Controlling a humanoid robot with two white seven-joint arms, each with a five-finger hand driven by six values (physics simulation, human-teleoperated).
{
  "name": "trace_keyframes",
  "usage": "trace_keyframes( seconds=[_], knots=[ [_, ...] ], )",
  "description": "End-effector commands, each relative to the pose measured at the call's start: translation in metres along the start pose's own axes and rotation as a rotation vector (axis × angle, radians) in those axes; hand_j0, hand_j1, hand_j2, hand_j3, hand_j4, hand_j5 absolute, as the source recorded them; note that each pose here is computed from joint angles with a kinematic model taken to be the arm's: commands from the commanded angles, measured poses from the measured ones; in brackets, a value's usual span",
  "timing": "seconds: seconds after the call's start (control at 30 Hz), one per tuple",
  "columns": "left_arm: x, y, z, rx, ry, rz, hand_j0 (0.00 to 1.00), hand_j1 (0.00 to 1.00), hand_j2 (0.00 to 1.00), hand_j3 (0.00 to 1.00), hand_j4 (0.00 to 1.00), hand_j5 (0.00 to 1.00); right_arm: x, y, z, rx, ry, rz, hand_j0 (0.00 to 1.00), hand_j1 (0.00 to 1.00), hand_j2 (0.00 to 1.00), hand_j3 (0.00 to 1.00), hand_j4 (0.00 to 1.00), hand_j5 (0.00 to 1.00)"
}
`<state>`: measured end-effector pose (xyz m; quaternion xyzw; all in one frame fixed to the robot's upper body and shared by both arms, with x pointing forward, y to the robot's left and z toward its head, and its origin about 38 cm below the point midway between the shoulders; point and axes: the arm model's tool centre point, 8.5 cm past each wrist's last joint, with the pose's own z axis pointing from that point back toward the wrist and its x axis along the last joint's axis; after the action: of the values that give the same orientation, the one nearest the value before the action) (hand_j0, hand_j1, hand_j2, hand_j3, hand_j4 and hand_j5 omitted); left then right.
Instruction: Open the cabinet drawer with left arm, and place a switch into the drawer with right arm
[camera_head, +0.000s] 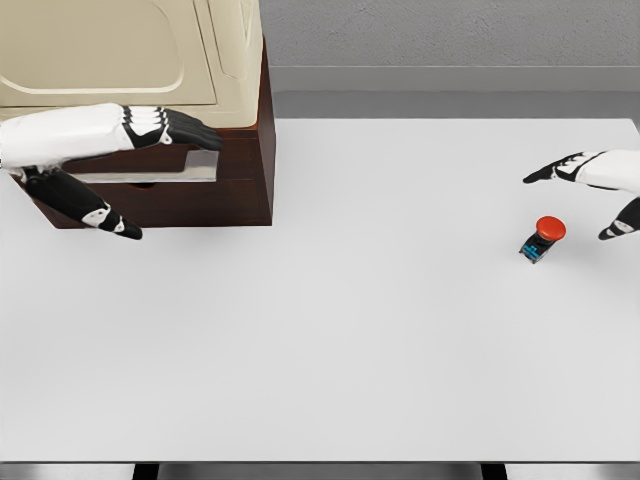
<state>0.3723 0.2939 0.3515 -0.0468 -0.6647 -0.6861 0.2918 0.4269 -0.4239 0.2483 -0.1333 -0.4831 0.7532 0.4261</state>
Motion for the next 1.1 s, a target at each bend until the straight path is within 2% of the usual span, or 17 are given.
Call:
trace_keyframes(
  seconds=[0.0, 0.2, 0.3, 0.43, 0.77, 0.87, 1.07],
  knots=[
    [-0.006, 0.000, 0.000, -0.001, 0.051, 0.051, 1.00, 1.00, 1.00, 1.00, 1.00, 1.00, 0.001, -0.001, -0.001, -0.005, -0.004, -0.006, 1.00, 1.00, 1.00, 1.00, 1.00, 1.00],
    [-0.006, 0.003, 0.005, 0.006, 0.068, 0.065, 1.00, 1.00, 1.00, 1.00, 1.00, 1.00, 0.003, 0.015, -0.009, 0.022, -0.019, -0.026, 1.00, 1.00, 1.00, 1.00, 1.00, 1.00],
    [-0.018, 0.001, 0.007, 0.005, 0.174, 0.147, 1.00, 1.00, 1.00, 1.00, 1.00, 1.00, 0.002, 0.020, -0.010, 0.029, -0.020, -0.035, 1.00, 1.00, 1.00, 1.00, 1.00, 1.00],
    [-0.024, 0.002, 0.007, 0.020, 0.220, 0.221, 1.00, 1.00, 1.00, 1.00, 1.00, 1.00, 0.005, 0.024, -0.021, 0.028, -0.039, -0.047, 1.00, 1.00, 1.00, 1.00, 1.00, 1.00],
    [-0.024, 0.002, 0.017, 0.019, 0.246, 0.231, 1.00, 1.00, 1.00, 1.00, 1.00, 1.00, 0.002, 0.032, -0.034, 0.032, -0.039, -0.072, 1.00, 1.00, 1.00, 1.00, 1.00, 1.00],
    [-0.024, -0.001, 0.016, 0.022, 0.229, 0.268, 1.00, 1.00, 1.00, 1.00, 1.00, 1.00, -0.001, 0.036, -0.038, 0.041, -0.029, -0.073, 1.00, 1.00, 1.00, 1.00, 1.00, 1.00],
    [-0.025, -0.002, 0.016, 0.030, 0.222, 0.290, 1.00, 1.00, 1.00, 1.00, 1.00, 1.00, -0.004, 0.041, -0.038, 0.049, -0.020, -0.083, 0.97, 0.97, 0.97, 0.97, 0.97, 0.97]
  ],
)
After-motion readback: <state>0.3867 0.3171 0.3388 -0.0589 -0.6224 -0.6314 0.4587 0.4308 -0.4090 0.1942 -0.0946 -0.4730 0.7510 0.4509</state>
